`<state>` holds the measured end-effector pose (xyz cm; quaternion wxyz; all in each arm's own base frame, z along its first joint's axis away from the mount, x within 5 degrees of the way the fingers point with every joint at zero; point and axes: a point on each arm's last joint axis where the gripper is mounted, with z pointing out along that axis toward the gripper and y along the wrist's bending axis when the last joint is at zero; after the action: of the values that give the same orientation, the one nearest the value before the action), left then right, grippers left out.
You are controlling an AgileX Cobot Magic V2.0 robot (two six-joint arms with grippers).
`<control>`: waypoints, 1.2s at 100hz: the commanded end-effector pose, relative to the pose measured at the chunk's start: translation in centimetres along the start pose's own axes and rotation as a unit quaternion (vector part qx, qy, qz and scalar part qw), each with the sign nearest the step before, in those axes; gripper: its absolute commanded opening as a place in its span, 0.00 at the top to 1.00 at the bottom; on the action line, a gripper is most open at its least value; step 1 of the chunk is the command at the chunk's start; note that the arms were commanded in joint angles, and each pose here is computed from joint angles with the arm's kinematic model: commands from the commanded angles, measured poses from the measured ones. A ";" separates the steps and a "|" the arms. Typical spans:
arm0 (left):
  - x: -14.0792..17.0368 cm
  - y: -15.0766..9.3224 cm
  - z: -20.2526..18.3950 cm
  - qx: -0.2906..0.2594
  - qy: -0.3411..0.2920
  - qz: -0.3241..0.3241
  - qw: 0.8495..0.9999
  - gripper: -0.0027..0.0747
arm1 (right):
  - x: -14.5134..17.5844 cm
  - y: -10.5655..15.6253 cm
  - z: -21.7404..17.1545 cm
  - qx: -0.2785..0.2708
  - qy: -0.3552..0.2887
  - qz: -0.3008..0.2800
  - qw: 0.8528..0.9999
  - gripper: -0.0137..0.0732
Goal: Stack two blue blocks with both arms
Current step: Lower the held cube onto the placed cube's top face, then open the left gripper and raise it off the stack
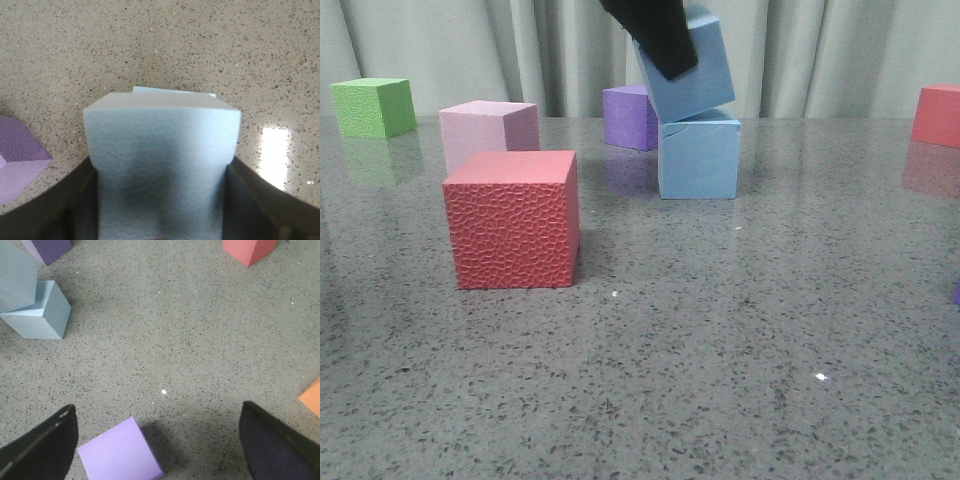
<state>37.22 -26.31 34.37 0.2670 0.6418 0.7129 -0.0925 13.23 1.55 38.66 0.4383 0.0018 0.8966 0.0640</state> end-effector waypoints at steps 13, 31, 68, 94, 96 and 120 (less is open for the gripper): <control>-1.2 -0.9 -3.3 -0.009 -0.033 0.010 0.999 0.73 | -1.1 0.1 -0.6 -0.003 -0.049 -0.002 0.999 0.10; -1.2 -0.9 -3.3 -0.009 -0.033 0.010 0.999 0.68 | -1.1 0.1 -0.6 -0.003 -0.049 -0.002 0.999 0.10; -1.3 -0.8 -3.3 -0.012 -0.035 0.010 0.999 0.36 | -1.1 0.1 -0.6 -0.003 -0.049 -0.002 0.999 0.10; -1.5 -0.6 -3.3 -0.025 -0.045 0.010 0.999 0.17 | -1.1 0.1 -0.6 -0.003 -0.049 -0.002 0.999 0.10; -1.5 -0.6 -3.3 -0.026 -0.046 0.010 0.999 0.17 | -1.1 0.1 -0.6 -0.003 -0.049 -0.002 0.999 0.10; -1.6 -0.5 -3.4 -0.030 -0.048 0.018 0.998 0.14 | -1.1 0.1 -0.6 -0.003 -0.049 -0.002 0.999 0.10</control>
<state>37.23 -26.31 34.38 0.2684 0.6460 0.7088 -0.0907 13.24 1.55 38.67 0.4392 0.0018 0.8961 0.0641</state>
